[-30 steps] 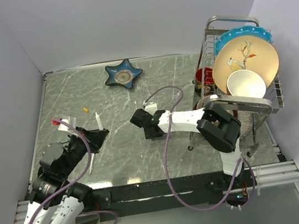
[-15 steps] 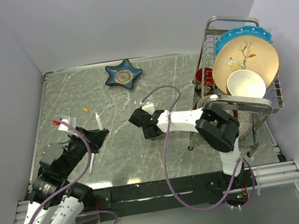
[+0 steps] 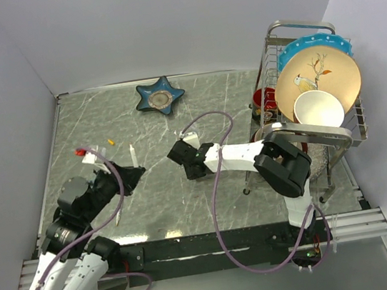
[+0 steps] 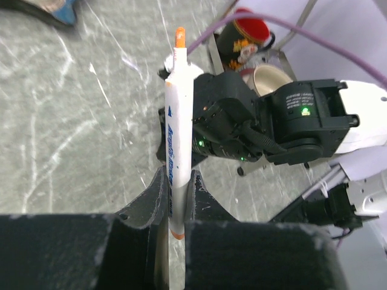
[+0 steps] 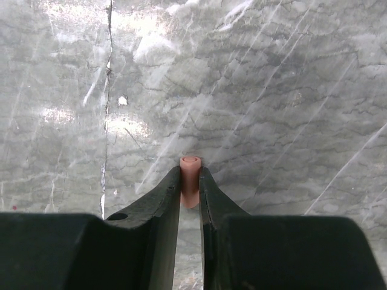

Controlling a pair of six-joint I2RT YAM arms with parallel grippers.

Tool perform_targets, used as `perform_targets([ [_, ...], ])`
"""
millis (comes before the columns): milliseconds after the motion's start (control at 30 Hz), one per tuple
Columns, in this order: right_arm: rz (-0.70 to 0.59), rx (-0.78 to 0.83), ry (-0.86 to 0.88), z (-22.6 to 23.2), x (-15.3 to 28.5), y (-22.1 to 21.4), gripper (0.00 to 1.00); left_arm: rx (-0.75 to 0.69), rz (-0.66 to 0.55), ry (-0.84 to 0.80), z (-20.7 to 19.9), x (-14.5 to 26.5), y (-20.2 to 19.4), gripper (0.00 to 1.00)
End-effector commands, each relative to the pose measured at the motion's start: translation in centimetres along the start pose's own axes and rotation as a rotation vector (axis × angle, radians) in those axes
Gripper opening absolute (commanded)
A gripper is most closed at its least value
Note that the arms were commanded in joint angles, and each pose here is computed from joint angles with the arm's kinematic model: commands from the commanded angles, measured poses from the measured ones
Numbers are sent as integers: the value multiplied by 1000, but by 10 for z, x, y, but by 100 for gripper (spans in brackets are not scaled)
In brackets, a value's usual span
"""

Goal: Insert the pens into the pen caps

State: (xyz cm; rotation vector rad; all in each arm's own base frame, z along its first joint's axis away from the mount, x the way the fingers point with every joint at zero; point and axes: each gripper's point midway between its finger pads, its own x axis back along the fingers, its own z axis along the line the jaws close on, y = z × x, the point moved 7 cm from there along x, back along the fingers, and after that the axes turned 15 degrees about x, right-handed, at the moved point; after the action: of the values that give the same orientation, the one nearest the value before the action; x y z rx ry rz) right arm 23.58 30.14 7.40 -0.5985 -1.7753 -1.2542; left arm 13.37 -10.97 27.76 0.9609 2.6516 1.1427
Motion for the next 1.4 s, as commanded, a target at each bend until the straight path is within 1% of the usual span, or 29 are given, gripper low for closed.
perform_targets([
  [0,24,-2,26,-1,-7,-15,9,35,63,-76,-13,-10,-1,1],
  [100,-4,-16,33,-4,0,-11,8,83,119,-103,-11,-17,-11,1],
  [133,-12,-16,34,-4,2,-9,8,106,122,-118,-12,-19,-13,1],
  [167,-17,-20,37,-5,4,-8,7,123,139,-111,-6,-22,-19,1],
  [367,-62,-43,55,-6,19,2,7,205,172,-71,14,-31,-41,1],
  [433,-85,-58,60,-7,26,8,6,228,185,-85,15,-31,-45,1],
  [900,-253,-167,154,-16,83,38,6,309,268,-145,26,-40,-70,1],
  [1133,-379,-247,242,-22,125,56,5,319,276,-225,24,-42,-74,1],
  [1367,-463,-297,360,-21,156,65,5,348,299,-282,24,-42,-82,1],
])
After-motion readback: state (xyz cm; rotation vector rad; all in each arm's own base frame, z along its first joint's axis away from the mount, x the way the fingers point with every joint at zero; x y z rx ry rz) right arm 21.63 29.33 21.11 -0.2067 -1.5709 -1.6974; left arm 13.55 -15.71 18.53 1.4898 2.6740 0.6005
